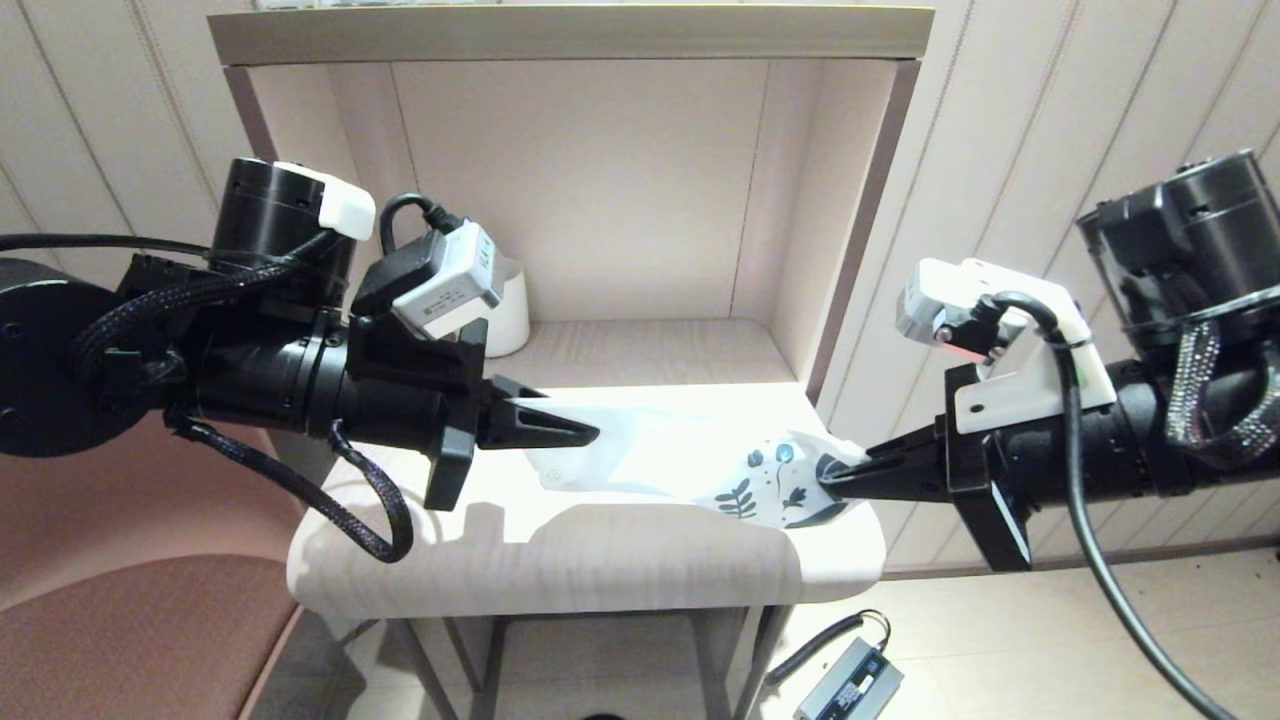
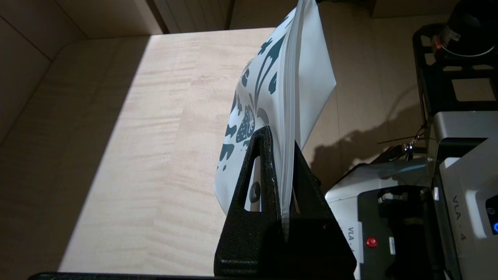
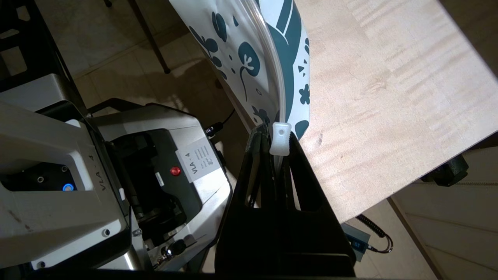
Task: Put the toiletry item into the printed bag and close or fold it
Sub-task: Close the strorage bag and place it on the desk
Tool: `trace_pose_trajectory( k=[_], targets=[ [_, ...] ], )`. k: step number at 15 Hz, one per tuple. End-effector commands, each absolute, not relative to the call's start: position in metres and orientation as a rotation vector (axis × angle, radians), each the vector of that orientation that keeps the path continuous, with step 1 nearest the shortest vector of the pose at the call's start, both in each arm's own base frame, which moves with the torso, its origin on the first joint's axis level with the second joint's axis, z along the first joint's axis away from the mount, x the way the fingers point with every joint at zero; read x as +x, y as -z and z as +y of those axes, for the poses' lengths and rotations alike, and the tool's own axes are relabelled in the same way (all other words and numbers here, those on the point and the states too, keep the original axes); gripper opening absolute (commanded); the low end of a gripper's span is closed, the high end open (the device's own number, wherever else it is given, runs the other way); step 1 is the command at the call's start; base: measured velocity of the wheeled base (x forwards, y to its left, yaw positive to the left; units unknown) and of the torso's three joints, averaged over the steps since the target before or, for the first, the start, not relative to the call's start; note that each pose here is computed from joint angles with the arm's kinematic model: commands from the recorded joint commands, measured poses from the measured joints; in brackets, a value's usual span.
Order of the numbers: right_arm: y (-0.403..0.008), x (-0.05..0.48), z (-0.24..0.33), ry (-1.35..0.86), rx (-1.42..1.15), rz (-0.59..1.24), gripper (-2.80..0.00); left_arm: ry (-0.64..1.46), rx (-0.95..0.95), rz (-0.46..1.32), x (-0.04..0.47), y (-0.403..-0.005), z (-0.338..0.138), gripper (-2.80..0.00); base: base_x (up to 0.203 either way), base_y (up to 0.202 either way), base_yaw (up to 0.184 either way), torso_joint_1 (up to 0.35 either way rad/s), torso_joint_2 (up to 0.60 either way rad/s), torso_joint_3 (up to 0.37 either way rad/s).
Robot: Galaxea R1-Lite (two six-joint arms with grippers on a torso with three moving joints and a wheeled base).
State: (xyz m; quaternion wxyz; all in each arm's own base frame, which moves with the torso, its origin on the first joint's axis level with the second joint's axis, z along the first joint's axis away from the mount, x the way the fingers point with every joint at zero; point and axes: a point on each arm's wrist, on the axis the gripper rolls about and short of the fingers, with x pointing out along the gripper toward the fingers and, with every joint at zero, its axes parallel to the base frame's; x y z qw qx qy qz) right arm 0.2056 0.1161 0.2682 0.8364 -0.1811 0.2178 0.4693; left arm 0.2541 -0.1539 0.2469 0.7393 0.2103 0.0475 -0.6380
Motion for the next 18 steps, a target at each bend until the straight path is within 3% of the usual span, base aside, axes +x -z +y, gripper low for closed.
trace_pose_trajectory(
  k=[1,7,8,9,18],
  targets=[
    [-0.2675,0.2055,0.1165,-0.999,-0.386,0.464,-2.80,1.404,0.463,0.099,0.2532,-0.2473,-0.1535,-2.80,0.000,0.000,0.000,0.000,0.00,0.000],
    [-0.2649,0.2056,0.1167,-1.002,-0.386,0.473,-2.80,1.405,0.462,0.102,0.2531,-0.2465,-0.1534,-2.80,0.000,0.000,0.000,0.000,0.00,0.000],
    [-0.2663,0.2051,0.1170,-1.003,-0.386,0.467,0.00,1.405,0.462,0.102,0.2531,-0.2465,-0.1534,-2.80,0.000,0.000,0.000,0.000,0.00,0.000],
    [-0.2676,0.2053,0.1176,-1.005,-0.384,0.464,-2.80,1.405,0.462,0.102,0.2531,-0.2465,-0.1534,-2.80,0.000,0.000,0.000,0.000,0.00,0.000],
    [-0.2659,0.2018,0.1161,-1.005,-0.382,0.471,-2.80,1.406,0.461,0.109,0.2507,-0.2447,-0.1522,-2.80,0.000,0.000,0.000,0.000,0.00,0.000]
  ],
)
